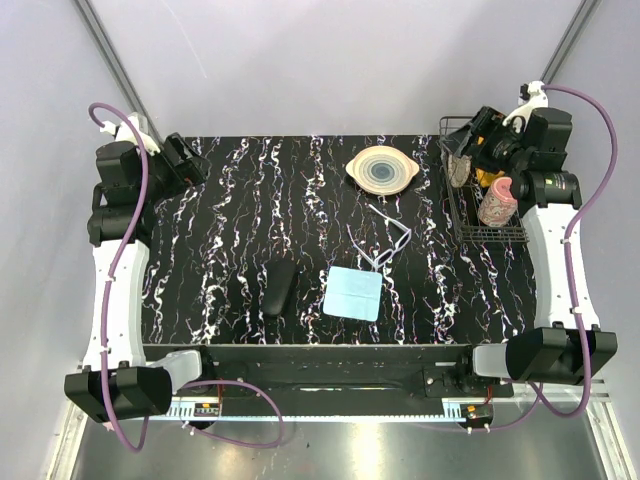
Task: Organize the sunglasses
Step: Pick up the sunglasses case from the center of the board.
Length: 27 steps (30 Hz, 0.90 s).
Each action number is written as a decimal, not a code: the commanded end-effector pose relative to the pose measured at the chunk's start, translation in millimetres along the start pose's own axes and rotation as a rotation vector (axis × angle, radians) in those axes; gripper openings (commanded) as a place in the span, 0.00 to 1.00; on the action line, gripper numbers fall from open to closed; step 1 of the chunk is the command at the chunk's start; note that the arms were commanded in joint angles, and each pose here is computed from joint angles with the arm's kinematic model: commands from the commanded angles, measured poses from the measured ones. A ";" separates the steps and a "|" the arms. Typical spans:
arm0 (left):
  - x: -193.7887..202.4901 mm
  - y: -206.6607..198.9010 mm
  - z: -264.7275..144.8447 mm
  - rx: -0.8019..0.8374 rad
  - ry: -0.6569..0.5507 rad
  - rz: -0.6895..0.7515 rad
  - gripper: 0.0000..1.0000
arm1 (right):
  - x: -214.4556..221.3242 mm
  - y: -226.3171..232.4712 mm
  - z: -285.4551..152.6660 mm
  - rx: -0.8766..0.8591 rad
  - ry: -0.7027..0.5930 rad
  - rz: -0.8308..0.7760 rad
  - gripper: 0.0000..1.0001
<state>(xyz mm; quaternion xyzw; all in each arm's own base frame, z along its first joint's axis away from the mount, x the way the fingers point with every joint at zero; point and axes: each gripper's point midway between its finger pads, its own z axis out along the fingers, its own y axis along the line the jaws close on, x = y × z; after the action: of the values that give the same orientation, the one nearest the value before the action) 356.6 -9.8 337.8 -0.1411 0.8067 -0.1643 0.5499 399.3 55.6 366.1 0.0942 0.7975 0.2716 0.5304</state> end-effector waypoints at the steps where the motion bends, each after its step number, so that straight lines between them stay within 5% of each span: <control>1: -11.6 -8.5 -0.4 0.038 -0.046 -0.011 0.99 | -8.0 16.8 -4.8 -0.071 -0.027 -0.039 0.82; 12: 5.2 -3.9 0.8 0.038 -0.014 -0.020 0.99 | 45.1 65.6 27.8 -0.007 0.069 -0.104 0.82; 27: 120.8 75.5 -3.3 -0.305 0.242 -0.175 0.99 | 250.6 137.3 57.7 0.271 0.375 -0.114 0.80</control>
<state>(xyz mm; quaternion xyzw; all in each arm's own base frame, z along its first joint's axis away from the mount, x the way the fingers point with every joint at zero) 322.0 -6.1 232.2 -0.2148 0.8614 -0.1454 0.4368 341.2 276.2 225.2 0.0368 0.9145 0.1833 0.3588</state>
